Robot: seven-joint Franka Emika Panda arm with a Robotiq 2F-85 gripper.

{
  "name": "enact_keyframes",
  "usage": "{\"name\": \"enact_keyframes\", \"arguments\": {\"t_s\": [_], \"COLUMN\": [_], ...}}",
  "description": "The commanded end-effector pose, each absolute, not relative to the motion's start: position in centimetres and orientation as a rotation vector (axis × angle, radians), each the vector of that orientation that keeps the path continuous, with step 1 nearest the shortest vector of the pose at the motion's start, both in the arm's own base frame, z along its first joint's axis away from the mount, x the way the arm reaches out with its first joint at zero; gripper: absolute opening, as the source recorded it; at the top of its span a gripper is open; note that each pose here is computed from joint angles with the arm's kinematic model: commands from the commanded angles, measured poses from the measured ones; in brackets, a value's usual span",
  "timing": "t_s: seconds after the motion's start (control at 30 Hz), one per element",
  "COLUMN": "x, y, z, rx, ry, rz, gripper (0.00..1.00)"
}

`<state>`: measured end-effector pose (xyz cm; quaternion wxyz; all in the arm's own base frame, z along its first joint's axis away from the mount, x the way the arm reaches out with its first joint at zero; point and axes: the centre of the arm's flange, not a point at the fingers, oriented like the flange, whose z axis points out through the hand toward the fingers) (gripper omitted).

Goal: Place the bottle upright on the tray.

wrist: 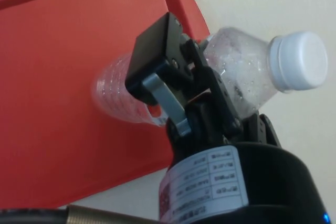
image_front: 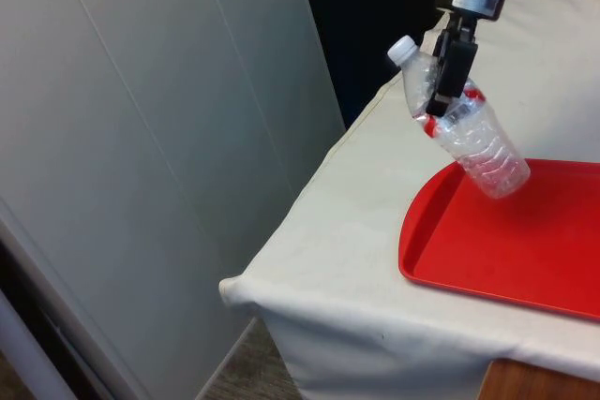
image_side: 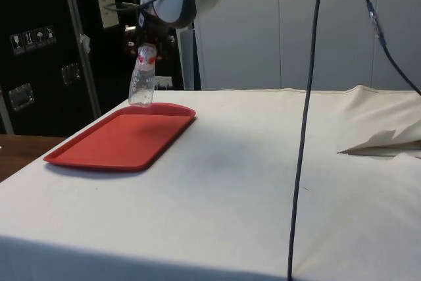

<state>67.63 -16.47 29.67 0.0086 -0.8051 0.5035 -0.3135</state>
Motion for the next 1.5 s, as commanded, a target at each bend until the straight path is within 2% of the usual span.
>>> {"name": "enact_keyframes", "arguments": {"t_s": [0.0,0.7,1.47], "x": [67.7,68.8,69.2], "y": [-16.9,-18.2,-17.5], "z": [29.8,29.8,29.7], "rx": [-2.532,-2.601,-2.588], "ry": [1.596,1.661,1.7], "rz": [-0.997,-0.978,-0.952], "gripper": [0.0,0.0,0.0]}}
